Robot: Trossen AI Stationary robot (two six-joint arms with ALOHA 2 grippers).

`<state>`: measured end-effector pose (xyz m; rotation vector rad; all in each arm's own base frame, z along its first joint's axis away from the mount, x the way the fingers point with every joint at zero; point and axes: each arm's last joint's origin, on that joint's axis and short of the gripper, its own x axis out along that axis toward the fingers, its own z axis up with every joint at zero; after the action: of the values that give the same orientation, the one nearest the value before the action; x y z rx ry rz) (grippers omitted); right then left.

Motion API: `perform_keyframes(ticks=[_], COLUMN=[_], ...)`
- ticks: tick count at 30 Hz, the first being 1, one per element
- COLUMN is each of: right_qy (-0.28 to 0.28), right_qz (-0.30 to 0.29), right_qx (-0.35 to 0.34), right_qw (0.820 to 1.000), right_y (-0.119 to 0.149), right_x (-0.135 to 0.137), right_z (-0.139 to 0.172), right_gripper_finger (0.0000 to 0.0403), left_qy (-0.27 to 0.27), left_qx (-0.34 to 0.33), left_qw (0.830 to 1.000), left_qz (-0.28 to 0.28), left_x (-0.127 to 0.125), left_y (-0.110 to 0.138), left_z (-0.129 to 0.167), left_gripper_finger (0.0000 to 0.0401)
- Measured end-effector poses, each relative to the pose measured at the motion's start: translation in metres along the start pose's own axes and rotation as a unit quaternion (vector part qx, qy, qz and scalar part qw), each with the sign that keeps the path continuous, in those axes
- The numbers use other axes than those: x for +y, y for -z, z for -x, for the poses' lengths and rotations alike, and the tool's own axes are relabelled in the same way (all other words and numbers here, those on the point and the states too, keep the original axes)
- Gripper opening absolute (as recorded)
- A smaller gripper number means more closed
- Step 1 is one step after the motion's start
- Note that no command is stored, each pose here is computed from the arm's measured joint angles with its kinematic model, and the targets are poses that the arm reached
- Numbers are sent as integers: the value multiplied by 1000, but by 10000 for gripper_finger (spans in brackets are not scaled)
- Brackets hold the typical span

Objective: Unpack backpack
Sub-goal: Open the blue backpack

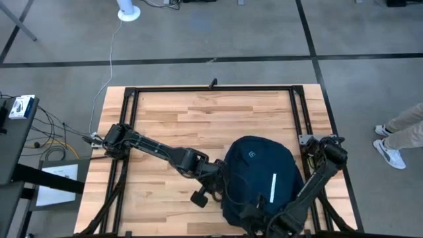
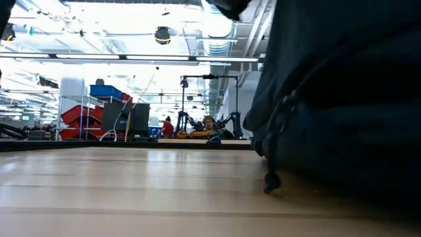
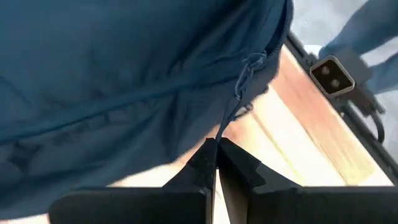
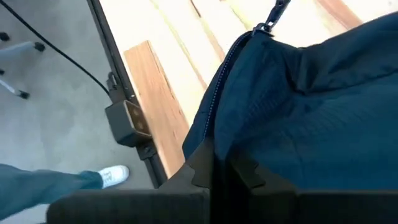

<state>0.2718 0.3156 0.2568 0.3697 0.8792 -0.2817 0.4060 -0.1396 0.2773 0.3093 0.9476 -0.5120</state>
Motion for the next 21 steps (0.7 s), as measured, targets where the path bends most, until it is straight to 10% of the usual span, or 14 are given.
perform_keyframes(ticks=[9,21], right_qy=[0,28], right_qz=[-24,-46], right_qx=[-57,15], right_qw=[998,998], right_y=[30,37], right_x=[6,-13], right_z=[22,58], right_gripper_finger=[1,2], left_qy=[105,109], left_qx=[-111,-127], left_qw=[988,986], left_qz=[10,17], left_x=[35,0], left_y=[-4,-19], left_z=[5,-2], left_gripper_finger=[0,8])
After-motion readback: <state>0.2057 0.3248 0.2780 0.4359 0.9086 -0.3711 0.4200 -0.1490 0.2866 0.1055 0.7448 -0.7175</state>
